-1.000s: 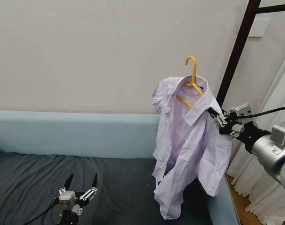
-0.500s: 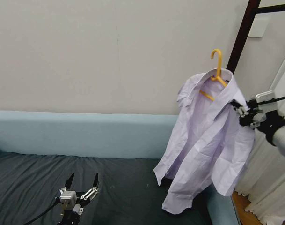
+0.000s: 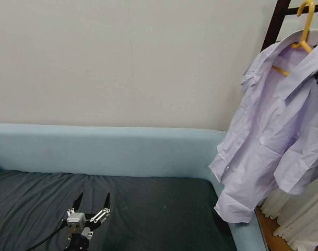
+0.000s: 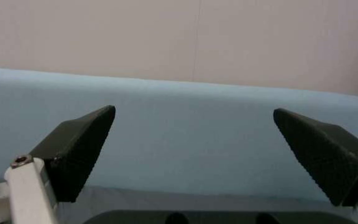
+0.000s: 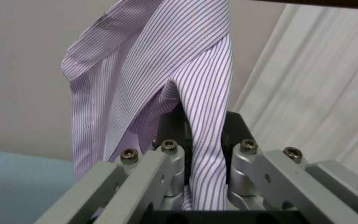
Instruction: Pick up the clothes from the sofa and hang them on the clothes hanger.
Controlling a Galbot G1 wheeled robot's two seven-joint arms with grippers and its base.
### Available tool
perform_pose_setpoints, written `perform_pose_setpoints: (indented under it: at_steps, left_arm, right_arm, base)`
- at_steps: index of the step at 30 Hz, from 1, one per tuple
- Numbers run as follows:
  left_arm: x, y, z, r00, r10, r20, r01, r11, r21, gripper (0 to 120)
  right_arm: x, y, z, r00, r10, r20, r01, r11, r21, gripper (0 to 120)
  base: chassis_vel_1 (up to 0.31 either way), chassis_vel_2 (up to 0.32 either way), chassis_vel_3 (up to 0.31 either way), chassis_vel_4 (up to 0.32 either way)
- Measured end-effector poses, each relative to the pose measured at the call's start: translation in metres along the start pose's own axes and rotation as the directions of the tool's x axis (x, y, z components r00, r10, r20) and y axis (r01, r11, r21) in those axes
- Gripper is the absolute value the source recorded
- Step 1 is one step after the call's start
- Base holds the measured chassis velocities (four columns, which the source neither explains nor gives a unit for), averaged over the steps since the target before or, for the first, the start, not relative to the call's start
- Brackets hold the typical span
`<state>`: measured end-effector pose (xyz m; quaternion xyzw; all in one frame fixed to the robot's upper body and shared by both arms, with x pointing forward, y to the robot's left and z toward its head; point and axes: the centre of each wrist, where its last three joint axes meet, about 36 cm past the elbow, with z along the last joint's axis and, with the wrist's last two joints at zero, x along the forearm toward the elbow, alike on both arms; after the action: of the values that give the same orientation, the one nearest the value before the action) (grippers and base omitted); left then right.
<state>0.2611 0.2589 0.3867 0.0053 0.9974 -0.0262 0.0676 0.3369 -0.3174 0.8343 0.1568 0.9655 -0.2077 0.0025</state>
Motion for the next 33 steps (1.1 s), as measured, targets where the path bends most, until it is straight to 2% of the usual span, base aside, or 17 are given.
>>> perform_pose_setpoints:
  at_steps: [5,10,15,22,30,33]
  left_arm:
    - [0.0,0.0,0.0,1.0,0.0,0.0,0.0,1.0,0.0,100]
    - [0.0,0.0,0.0,1.0,0.0,-0.001,0.0,1.0,0.0,100]
    - [0.0,0.0,0.0,1.0,0.0,-0.001,0.0,1.0,0.0,100]
    - [0.0,0.0,0.0,1.0,0.0,-0.001,0.0,1.0,0.0,100]
    - [0.0,0.0,0.0,1.0,0.0,-0.001,0.0,1.0,0.0,100]
    - [0.0,0.0,0.0,1.0,0.001,-0.001,-0.001,1.0,0.0,100]
  right_arm:
    - [-0.019,-0.016,-0.011,0.994,0.107,-0.022,-0.106,0.993,0.042,8]
    - [-0.036,-0.018,-0.001,0.986,0.169,0.0,-0.169,0.985,0.034,8]
    - [-0.052,-0.009,0.032,0.991,0.126,0.047,-0.127,0.992,0.02,8]
    - [-0.071,-0.008,0.059,0.991,0.078,0.113,-0.081,0.996,0.024,8]
    - [-0.086,-0.012,0.075,0.987,0.062,0.147,-0.052,0.996,-0.073,8]
    - [-0.098,-0.008,0.083,0.984,0.049,0.172,-0.022,0.987,-0.157,8]
  base:
    - [0.0,0.0,0.0,0.0]
    - [0.0,0.0,0.0,0.0]
    - [0.0,0.0,0.0,0.0]
    - [0.0,0.0,0.0,0.0]
    - [0.0,0.0,0.0,0.0]
    - [0.0,0.0,0.0,0.0]
